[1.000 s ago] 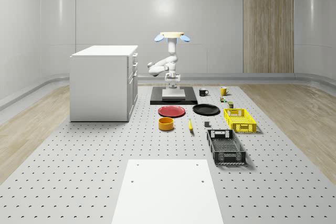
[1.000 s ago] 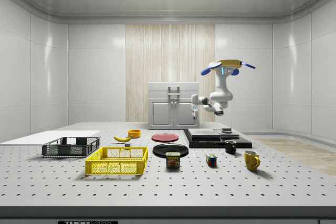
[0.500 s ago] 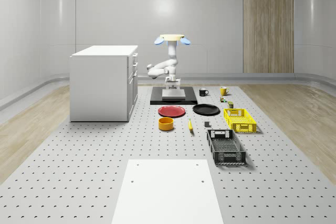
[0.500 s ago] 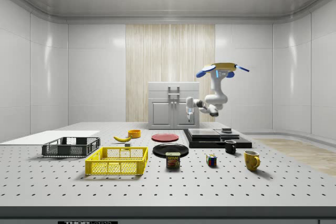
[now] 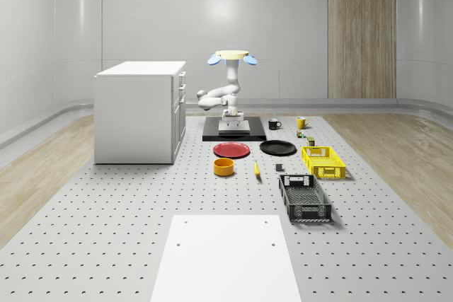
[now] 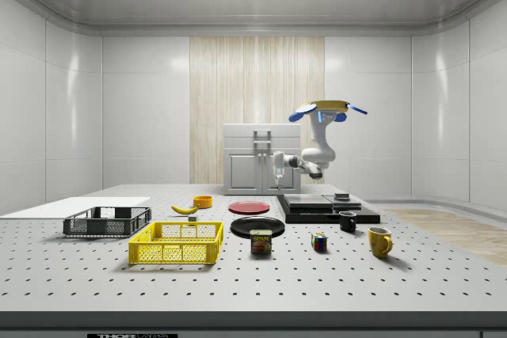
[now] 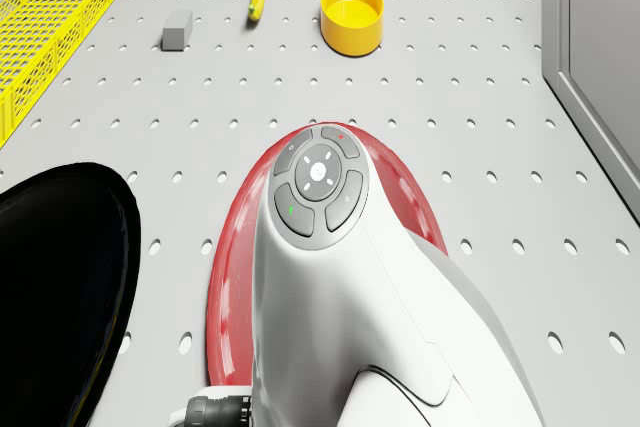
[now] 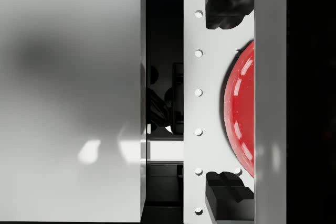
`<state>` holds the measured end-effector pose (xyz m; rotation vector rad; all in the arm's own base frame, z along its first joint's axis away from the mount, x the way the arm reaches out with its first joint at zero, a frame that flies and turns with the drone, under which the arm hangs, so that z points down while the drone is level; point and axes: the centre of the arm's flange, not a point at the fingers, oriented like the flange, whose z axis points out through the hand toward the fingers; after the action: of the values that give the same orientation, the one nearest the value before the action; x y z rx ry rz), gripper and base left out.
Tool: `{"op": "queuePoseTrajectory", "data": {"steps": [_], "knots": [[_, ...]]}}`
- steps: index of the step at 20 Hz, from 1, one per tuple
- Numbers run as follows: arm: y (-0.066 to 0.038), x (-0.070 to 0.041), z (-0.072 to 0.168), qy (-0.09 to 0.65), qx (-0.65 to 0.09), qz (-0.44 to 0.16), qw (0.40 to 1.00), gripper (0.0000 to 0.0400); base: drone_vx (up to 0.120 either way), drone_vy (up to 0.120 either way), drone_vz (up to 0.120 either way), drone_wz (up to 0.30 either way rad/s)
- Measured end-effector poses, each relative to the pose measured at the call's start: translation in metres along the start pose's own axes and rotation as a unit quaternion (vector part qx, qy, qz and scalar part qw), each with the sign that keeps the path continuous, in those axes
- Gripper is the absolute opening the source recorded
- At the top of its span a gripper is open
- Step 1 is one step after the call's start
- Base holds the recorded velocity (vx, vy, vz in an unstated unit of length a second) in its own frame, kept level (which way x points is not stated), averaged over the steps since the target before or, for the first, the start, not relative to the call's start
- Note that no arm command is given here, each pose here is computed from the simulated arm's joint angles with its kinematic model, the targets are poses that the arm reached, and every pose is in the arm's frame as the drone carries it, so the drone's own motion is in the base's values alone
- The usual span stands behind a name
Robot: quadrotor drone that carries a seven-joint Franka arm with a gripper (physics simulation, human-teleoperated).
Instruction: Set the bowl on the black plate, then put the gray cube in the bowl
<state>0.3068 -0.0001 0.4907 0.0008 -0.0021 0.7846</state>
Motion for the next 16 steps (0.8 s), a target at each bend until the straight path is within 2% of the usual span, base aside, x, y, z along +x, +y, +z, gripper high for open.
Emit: {"op": "queuePoseTrajectory", "data": {"steps": [3,11,16], "knots": [[0.0000,0.0000,0.0000,0.000,0.000,0.000,1.000,0.0400,0.120,0.000,0.000,0.000],[0.0000,0.0000,0.0000,0.000,0.000,0.000,1.000,0.0400,0.120,0.000,-0.115,0.000],[0.0000,0.0000,0.0000,0.000,0.000,0.000,1.000,0.0400,0.120,0.000,-0.048,0.000]]}}
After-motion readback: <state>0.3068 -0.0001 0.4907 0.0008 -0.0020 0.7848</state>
